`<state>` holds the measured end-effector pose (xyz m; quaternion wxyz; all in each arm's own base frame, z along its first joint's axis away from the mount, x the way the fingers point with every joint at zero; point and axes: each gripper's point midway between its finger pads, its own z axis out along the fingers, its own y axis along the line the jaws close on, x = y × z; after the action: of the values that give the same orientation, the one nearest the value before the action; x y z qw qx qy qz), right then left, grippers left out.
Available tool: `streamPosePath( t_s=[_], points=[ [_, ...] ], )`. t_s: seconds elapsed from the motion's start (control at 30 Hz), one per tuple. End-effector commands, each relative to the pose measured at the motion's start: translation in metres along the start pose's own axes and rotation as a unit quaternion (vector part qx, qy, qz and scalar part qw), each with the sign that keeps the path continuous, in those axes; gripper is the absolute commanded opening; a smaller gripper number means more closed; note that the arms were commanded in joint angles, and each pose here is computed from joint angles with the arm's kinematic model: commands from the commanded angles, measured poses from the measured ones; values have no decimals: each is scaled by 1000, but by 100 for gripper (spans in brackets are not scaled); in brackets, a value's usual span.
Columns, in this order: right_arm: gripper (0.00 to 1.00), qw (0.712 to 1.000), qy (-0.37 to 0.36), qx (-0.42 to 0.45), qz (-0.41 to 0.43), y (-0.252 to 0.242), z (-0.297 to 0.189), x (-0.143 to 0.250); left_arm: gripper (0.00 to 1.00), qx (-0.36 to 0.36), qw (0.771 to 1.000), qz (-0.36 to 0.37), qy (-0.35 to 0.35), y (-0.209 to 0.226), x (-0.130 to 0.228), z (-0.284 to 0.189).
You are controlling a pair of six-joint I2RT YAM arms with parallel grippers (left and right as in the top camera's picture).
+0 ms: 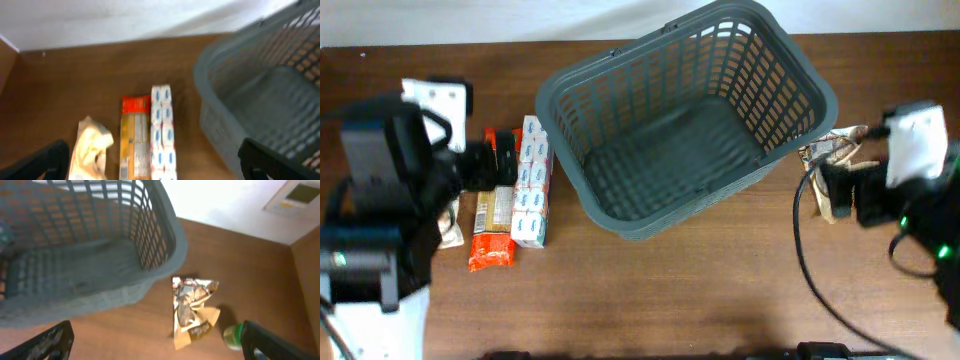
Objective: Pack container
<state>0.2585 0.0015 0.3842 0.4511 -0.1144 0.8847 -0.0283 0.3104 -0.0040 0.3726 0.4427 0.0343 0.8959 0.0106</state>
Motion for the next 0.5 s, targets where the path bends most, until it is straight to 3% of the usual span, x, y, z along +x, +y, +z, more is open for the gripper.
streamPosePath(
  t_s=[0.0, 0.27, 0.3, 0.33, 0.37, 0.4, 0.47],
  points=[
    [99, 998, -2, -63, -2, 17, -14, -27, 99, 24, 1000, 5, 15, -7, -15, -3],
    [99, 990, 39, -118, 64, 32, -1, -24, 99, 62, 998, -2, 24, -20, -14, 2],
    [97, 989, 40, -118, 75, 31, 1, -26, 99, 69, 997, -2, 24, -23, -14, 1],
    [82, 989, 40, -117, 80, 31, 4, -27, 97, 77, 997, -3, 24, -26, -13, 1],
    [70, 988, 41, -116, 92, 30, 7, -29, 76, 88, 996, -3, 24, -29, -13, 0],
    [61, 987, 40, -115, 103, 29, 10, -31, 62, 100, 995, -3, 25, -34, -13, 0],
    [53, 984, 40, -109, 136, 25, 18, -36, 28, 124, 992, 1, 33, -45, -9, -2]
  ],
)
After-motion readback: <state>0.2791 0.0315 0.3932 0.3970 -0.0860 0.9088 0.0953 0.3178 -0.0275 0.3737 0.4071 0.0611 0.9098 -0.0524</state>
